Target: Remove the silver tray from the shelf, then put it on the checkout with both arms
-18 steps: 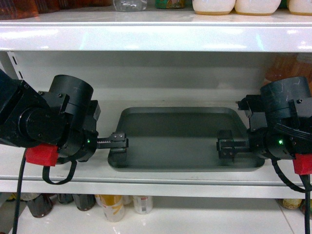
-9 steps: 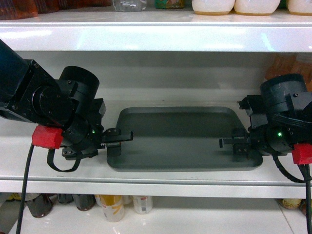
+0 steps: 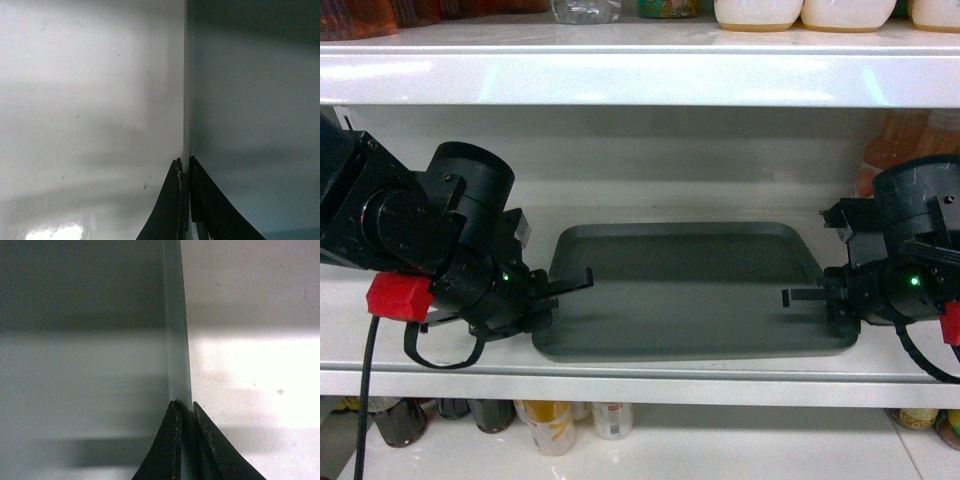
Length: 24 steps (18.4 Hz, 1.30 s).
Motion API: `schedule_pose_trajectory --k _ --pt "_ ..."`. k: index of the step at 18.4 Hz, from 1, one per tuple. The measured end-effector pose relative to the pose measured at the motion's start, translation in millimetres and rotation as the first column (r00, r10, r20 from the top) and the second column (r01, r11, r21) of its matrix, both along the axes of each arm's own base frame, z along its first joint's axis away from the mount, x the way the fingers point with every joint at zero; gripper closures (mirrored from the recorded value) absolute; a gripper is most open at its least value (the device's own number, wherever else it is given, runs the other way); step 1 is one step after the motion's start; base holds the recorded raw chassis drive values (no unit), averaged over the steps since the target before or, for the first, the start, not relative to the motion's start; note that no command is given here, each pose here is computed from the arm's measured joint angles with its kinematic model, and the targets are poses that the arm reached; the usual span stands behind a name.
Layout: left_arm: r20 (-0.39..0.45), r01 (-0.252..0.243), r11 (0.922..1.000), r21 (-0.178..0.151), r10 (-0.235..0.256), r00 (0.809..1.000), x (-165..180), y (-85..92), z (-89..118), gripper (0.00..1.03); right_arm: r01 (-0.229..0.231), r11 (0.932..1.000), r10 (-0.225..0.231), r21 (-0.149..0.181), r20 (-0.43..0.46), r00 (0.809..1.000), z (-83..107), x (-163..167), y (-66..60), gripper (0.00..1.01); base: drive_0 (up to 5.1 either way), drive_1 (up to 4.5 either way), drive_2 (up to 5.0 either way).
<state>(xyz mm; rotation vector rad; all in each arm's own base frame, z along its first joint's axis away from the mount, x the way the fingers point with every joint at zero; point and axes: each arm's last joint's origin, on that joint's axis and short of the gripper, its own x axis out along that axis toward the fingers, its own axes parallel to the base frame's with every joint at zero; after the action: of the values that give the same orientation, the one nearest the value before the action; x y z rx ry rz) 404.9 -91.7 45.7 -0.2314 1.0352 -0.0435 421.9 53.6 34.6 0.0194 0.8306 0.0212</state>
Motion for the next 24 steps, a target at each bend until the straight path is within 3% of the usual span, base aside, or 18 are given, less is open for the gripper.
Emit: schedule_pose_trajectory --k 5,12,15,17,24 --pt "0.001 -0.011 0.9998 0.018 0.011 1.000 -30.1 6.1 13.8 1.00 -0.003 0.9987 0.003 0.051 -0.018 1.000 12.0 -38.8 -3.7 0.98 0.0 0.00 0.0" --pt "0.149 -0.025 0.9997 0.003 0.024 0.989 -76.0 4.7 71.0 1.00 -0.006 0.9936 -0.008 0.113 0.118 0.993 69.5 -89.5 -12.8 0.99 0.0 0.00 0.0" --pt "0.186 -0.028 0.9992 0.028 0.022 0.982 -111.0 6.2 92.4 1.00 -0.014 0.9882 -0.008 0.153 0.143 0.990 87.3 -127.2 -17.9 0.99 0.0 0.00 0.0" --pt "0.211 -0.032 0.9987 0.039 0.023 0.977 -118.4 7.2 99.4 1.00 -0.013 0.9855 -0.015 0.169 0.161 0.987 92.4 -137.7 -18.7 0.99 0.0 0.00 0.0" --pt "0.206 -0.034 0.9985 0.042 0.024 0.978 -118.3 7.3 98.2 1.00 -0.009 0.9847 -0.018 0.174 0.154 0.988 91.5 -137.7 -18.7 0.99 0.0 -0.61 0.6"
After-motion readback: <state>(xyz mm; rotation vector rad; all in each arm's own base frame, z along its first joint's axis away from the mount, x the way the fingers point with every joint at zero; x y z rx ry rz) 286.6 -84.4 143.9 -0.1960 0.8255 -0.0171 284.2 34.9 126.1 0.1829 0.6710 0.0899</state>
